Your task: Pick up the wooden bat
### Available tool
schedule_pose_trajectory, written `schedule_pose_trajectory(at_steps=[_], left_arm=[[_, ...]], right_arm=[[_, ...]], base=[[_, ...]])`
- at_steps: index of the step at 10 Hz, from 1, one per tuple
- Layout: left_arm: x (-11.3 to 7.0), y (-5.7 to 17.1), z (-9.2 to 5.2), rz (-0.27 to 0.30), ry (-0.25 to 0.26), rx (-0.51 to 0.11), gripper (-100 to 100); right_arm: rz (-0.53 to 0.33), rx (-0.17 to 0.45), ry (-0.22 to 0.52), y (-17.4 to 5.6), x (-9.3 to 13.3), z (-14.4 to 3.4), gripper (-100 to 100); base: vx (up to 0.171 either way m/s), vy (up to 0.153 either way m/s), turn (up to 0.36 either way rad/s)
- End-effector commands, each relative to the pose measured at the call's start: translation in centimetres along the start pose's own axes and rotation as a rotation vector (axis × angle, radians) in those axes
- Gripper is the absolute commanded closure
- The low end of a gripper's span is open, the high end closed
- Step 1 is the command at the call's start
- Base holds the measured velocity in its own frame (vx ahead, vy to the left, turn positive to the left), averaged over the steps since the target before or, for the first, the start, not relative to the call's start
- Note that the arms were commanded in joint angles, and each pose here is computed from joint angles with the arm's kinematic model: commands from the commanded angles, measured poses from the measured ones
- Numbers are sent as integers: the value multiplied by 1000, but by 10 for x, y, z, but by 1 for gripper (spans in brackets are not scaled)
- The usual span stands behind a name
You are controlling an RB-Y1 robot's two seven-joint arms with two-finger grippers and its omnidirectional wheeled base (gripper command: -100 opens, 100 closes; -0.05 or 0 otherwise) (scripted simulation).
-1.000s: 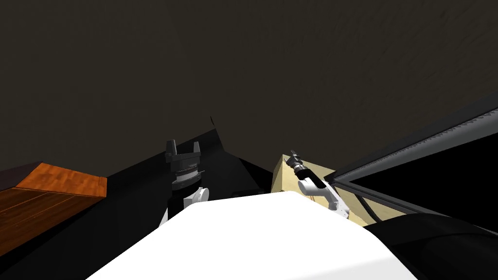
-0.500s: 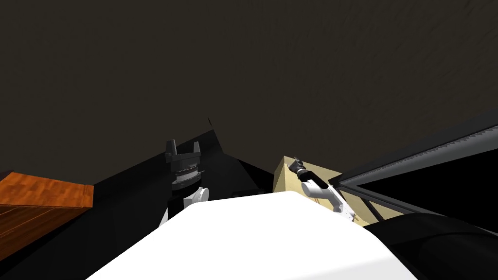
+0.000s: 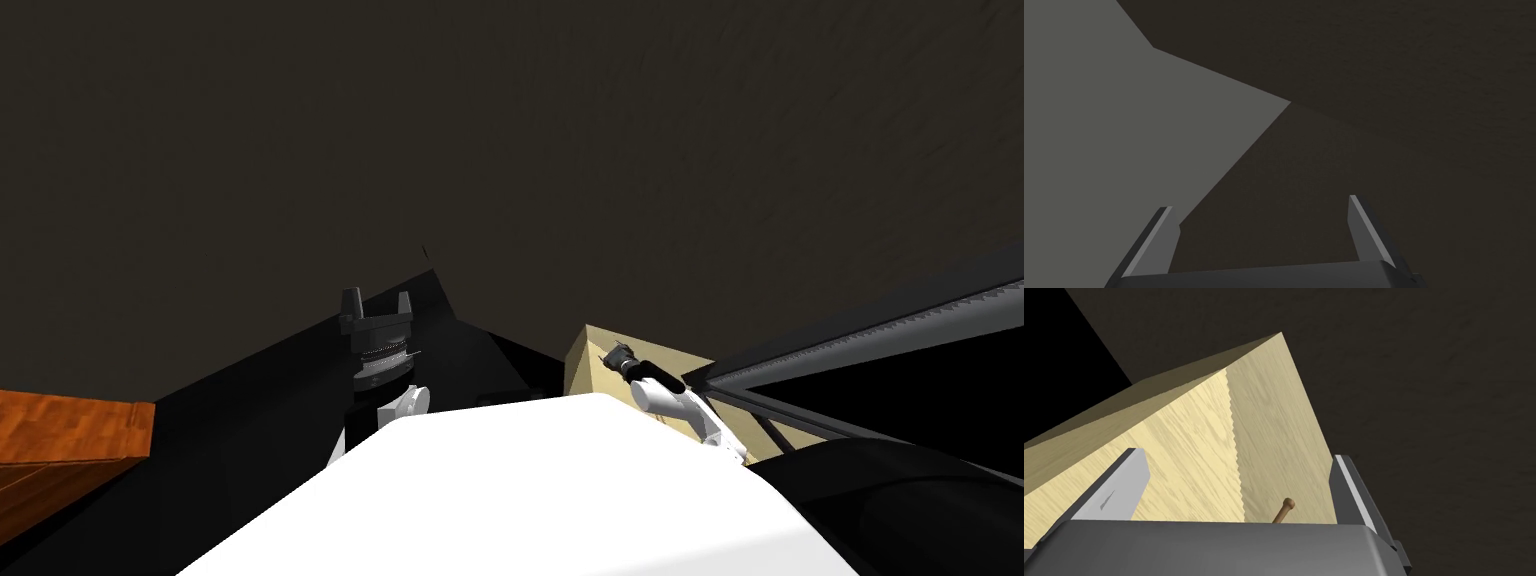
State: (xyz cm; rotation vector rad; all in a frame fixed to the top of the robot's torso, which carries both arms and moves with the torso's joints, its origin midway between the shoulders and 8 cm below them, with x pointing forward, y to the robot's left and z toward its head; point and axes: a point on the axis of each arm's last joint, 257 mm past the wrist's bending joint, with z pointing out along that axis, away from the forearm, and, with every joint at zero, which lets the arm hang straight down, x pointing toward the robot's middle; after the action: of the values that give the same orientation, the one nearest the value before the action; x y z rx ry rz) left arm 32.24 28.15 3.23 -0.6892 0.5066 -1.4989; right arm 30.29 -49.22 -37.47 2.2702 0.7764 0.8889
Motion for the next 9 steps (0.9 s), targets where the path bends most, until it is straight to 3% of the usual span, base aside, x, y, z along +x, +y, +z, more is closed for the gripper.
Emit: schedule_pose_trajectory(at_steps=[1, 2, 3, 4, 5, 6, 7, 8, 9], left_arm=[[0, 0, 0, 0, 0, 0, 0], [0, 0, 0, 0, 0, 0, 0], [0, 0, 0, 0, 0, 0, 0], [0, 0, 0, 0, 0, 0, 0], [0, 0, 0, 0, 0, 0, 0], [0, 0, 0, 0, 0, 0, 0], [0, 0, 0, 0, 0, 0, 0], [0, 0, 0, 0, 0, 0, 0], [0, 0, 0, 0, 0, 0, 0]], right_arm=[[42, 45, -57, -12, -27, 1, -100], [111, 83, -116, -20, -56, -2, -100], [113, 101, -135, -26, -62, -2, -100], [183, 138, -198, -35, -92, -8, -100], [185, 150, -211, -39, -96, -8, -100], [253, 187, -271, -49, -122, -17, -100], [258, 193, -285, -52, -128, -17, -100], [330, 225, -351, -63, -157, -27, -100], [330, 231, -355, -64, -158, -28, -100]], base=[[103, 13, -37], [105, 21, -69], [86, 13, -46], [99, -2, -54], [79, -6, -40], [93, -8, -52], [78, -4, -43], [88, -6, -68], [70, -13, -23]])
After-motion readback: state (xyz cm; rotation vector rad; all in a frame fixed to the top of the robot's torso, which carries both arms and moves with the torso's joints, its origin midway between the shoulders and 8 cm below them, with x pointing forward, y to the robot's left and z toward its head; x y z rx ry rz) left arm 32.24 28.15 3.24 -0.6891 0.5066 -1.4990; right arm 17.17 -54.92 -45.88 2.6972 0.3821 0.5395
